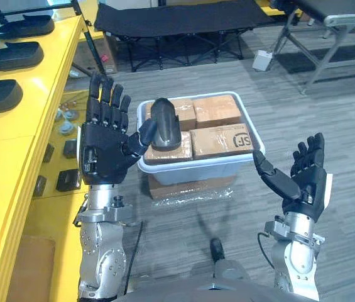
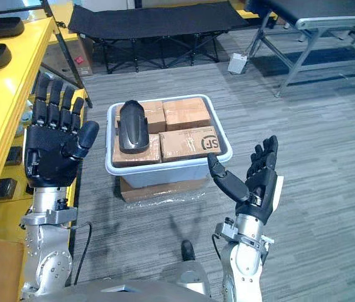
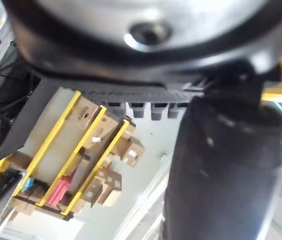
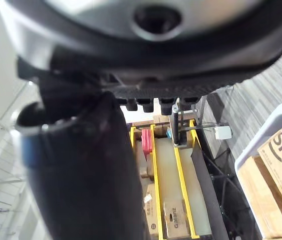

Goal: Walk over and take three plastic housings, then place them on the shelf

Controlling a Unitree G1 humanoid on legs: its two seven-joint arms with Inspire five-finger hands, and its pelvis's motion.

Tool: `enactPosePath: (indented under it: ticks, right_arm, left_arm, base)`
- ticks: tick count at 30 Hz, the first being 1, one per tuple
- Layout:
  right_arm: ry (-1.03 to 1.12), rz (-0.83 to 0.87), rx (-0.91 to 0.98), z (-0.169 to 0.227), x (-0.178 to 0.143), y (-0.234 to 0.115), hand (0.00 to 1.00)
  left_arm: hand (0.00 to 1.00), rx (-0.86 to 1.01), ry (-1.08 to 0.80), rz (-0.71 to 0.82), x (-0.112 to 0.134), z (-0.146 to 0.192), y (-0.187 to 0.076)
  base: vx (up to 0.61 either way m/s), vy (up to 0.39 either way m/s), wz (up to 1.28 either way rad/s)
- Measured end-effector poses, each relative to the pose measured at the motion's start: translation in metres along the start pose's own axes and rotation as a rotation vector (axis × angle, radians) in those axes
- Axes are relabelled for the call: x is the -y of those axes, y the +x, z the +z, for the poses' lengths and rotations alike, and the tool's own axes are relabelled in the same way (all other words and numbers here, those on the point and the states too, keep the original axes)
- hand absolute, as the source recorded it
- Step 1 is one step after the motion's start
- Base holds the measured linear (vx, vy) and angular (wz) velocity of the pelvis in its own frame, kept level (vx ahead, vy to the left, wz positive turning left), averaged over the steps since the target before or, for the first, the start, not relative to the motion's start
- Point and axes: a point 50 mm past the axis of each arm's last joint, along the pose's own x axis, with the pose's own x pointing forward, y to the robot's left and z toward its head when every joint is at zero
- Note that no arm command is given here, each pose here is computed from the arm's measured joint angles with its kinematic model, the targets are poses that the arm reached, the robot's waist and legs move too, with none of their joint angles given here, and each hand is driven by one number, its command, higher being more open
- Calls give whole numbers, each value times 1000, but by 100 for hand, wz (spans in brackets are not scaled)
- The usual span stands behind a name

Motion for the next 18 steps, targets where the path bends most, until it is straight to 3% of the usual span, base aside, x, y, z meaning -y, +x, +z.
enactPosePath:
  ticks: [18]
  right_arm:
    - [-11, 155, 0, 1, -8, 7, 100]
  left_arm:
    - [100, -55, 18, 84, -15, -11, -7]
  base:
    - [-19, 3, -14]
